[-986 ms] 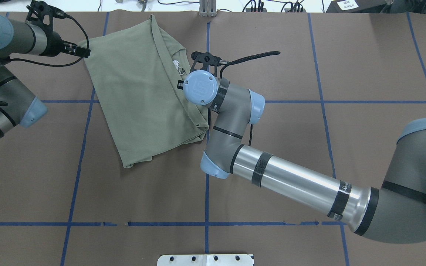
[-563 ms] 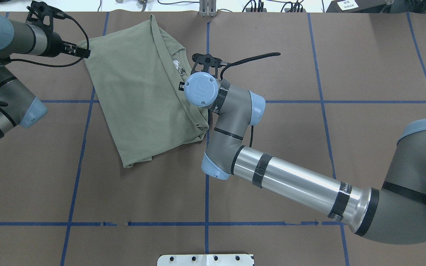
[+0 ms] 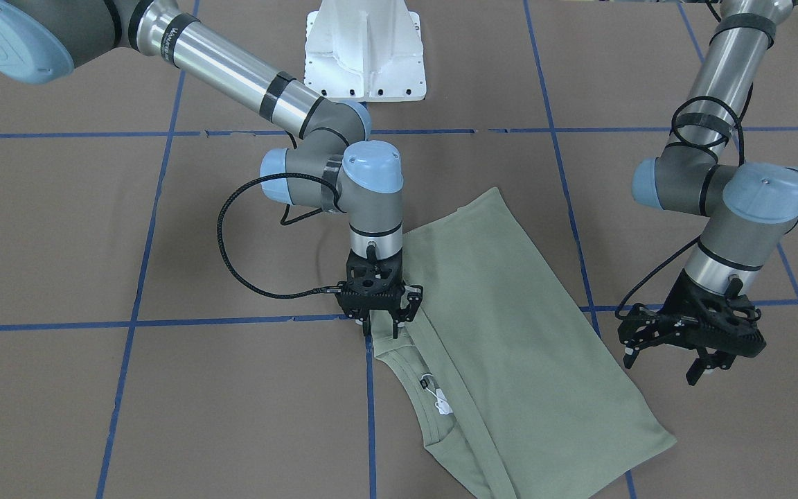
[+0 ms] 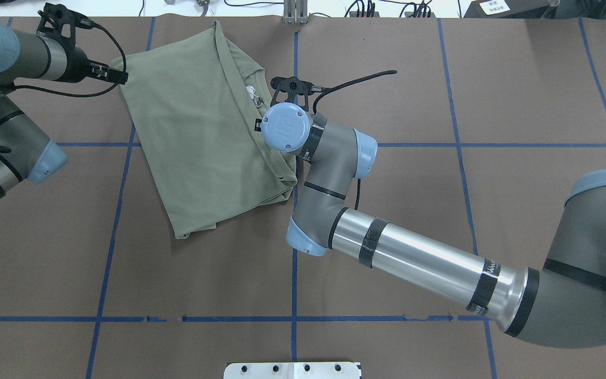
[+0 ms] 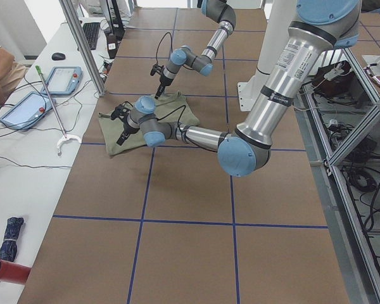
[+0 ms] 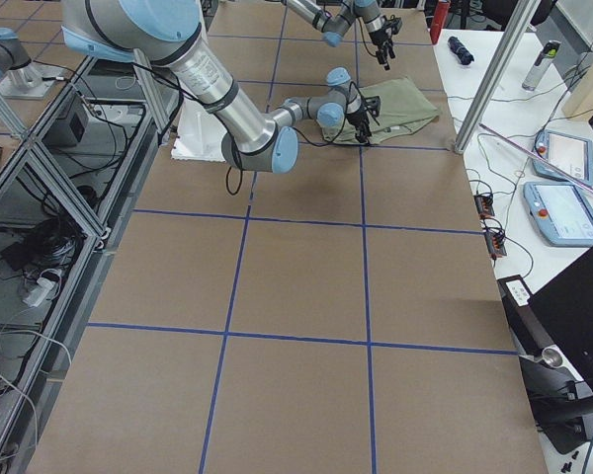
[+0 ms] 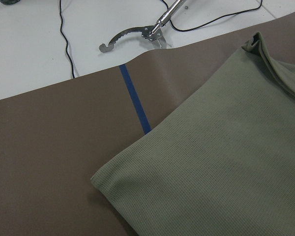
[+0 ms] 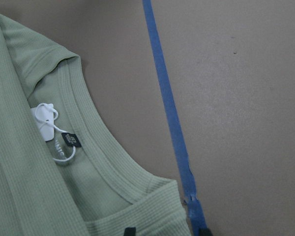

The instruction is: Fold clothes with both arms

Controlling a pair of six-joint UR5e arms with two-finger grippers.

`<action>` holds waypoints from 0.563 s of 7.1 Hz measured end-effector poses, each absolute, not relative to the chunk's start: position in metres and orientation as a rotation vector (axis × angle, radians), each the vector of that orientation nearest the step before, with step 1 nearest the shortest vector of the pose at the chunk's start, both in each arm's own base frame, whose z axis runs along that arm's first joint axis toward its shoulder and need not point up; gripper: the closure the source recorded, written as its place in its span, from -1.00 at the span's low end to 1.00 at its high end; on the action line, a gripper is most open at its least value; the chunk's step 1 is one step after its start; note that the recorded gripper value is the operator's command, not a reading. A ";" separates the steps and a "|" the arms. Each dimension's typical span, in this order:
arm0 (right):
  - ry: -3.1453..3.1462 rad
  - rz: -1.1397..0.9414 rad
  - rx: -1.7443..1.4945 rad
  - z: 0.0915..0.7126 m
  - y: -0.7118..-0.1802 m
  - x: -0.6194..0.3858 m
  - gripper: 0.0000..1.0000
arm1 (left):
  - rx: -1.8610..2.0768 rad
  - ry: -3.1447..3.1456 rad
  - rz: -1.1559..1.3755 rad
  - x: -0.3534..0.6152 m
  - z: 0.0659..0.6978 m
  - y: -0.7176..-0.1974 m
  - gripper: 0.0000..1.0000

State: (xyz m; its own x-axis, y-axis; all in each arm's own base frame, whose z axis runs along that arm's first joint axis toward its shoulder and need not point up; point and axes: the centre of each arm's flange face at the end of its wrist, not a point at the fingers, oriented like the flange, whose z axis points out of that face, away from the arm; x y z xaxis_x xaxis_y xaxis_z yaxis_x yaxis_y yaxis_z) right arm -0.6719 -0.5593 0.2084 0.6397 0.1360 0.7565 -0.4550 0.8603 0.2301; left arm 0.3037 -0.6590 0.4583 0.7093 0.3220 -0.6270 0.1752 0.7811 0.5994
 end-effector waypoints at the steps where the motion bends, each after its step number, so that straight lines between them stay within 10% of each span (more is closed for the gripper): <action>1: -0.810 0.344 0.427 0.209 -0.559 -0.672 0.00 | 0.686 0.793 0.089 0.304 0.459 -0.659 -1.00; 4: -0.808 0.345 0.426 0.210 -0.559 -0.672 0.44 | 0.686 0.793 0.089 0.303 0.460 -0.658 -1.00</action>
